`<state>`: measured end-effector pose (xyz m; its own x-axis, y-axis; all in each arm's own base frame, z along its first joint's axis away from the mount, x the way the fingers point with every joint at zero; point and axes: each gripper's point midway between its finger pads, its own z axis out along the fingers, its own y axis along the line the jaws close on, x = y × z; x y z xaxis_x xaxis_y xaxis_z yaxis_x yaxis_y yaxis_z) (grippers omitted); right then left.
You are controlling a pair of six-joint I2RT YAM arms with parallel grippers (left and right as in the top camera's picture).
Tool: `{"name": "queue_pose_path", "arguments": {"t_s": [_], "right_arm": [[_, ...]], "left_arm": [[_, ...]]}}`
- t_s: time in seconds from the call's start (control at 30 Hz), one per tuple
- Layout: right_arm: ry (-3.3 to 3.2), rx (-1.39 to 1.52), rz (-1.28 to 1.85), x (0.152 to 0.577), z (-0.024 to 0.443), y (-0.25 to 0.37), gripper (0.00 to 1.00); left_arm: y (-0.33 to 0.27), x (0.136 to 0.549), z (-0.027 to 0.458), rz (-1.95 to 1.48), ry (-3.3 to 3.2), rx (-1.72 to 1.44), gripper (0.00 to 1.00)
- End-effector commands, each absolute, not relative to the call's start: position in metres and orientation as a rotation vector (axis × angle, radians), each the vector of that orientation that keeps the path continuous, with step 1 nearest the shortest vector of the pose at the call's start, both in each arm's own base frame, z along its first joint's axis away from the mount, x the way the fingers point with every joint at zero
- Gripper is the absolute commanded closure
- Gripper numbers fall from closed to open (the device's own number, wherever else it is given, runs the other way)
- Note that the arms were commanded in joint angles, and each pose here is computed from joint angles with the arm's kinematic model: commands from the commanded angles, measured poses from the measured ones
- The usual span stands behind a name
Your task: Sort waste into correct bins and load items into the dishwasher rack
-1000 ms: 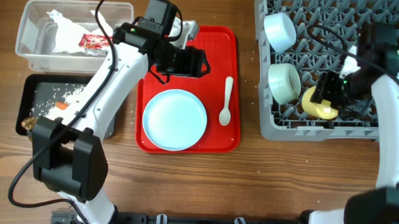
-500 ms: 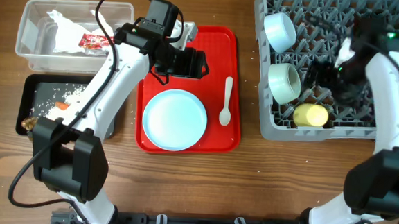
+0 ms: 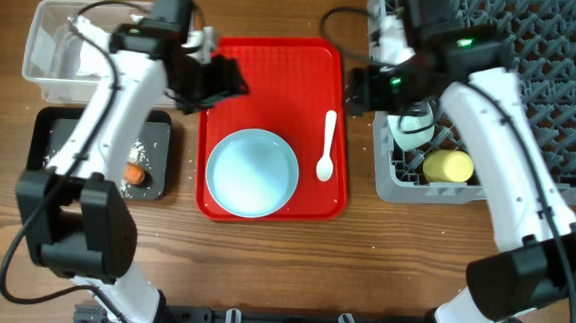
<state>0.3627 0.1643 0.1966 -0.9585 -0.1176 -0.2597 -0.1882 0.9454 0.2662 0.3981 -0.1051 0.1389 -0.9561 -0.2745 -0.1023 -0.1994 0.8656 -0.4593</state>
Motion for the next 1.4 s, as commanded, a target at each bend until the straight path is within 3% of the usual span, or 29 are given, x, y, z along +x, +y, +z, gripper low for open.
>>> {"name": "queue_pose_path", "arguments": {"t_s": [0.0, 0.23, 0.4, 0.5, 0.57, 0.63, 0.7, 0.77, 0.9, 1.1, 1.23, 1.37], "right_arm": [[2.904, -0.186, 0.307, 0.357, 0.149, 0.178, 0.45], [2.998, -0.323, 0.229, 0.36, 0.037, 0.201, 0.45], [3.131, -0.344, 0.161, 0.347, -0.018, 0.195, 0.45], [3.146, -0.367, 0.146, 0.345, -0.027, 0.193, 0.46], [3.136, -0.365, 0.12, 0.349, -0.029, 0.191, 0.71], [3.133, -0.364, 0.104, 0.35, -0.03, 0.189, 0.85], [3.133, -0.364, 0.104, 0.35, -0.03, 0.189, 0.95], [3.13, -0.359, 0.108, 0.351, -0.027, 0.19, 0.96], [3.068, -0.354, 0.249, 0.362, 0.021, 0.205, 0.96], [2.764, -0.314, 0.351, 0.375, 0.159, 0.198, 0.96], [2.627, -0.099, 0.215, 0.366, 0.232, 0.12, 0.96], [2.634, 0.272, 0.002, 0.348, 0.246, 0.005, 0.96]], "left_arm": [[-0.079, 0.4, 0.144, -0.693, 2.851, -0.522, 0.21], [-0.059, 0.4, 0.142, -0.662, 2.844, -0.595, 0.19], [-0.051, 0.399, 0.138, -0.59, 2.85, -0.605, 0.18], [-0.048, 0.4, 0.137, -0.564, 2.85, -0.609, 0.06], [-0.048, 0.4, 0.137, -0.564, 2.85, -0.609, 0.0], [-0.048, 0.4, 0.137, -0.564, 2.85, -0.609, 0.0], [-0.049, 0.4, 0.137, -0.565, 2.85, -0.609, 0.0], [-0.048, 0.4, 0.137, -0.564, 2.85, -0.609, 0.0], [-0.048, 0.4, 0.137, -0.564, 2.85, -0.609, 0.0], [-0.048, 0.4, 0.137, -0.564, 2.85, -0.609, 0.0], [-0.048, 0.4, 0.137, -0.564, 2.85, -0.609, 0.0], [-0.048, 0.4, 0.137, -0.564, 2.85, -0.609, 0.0]]}}
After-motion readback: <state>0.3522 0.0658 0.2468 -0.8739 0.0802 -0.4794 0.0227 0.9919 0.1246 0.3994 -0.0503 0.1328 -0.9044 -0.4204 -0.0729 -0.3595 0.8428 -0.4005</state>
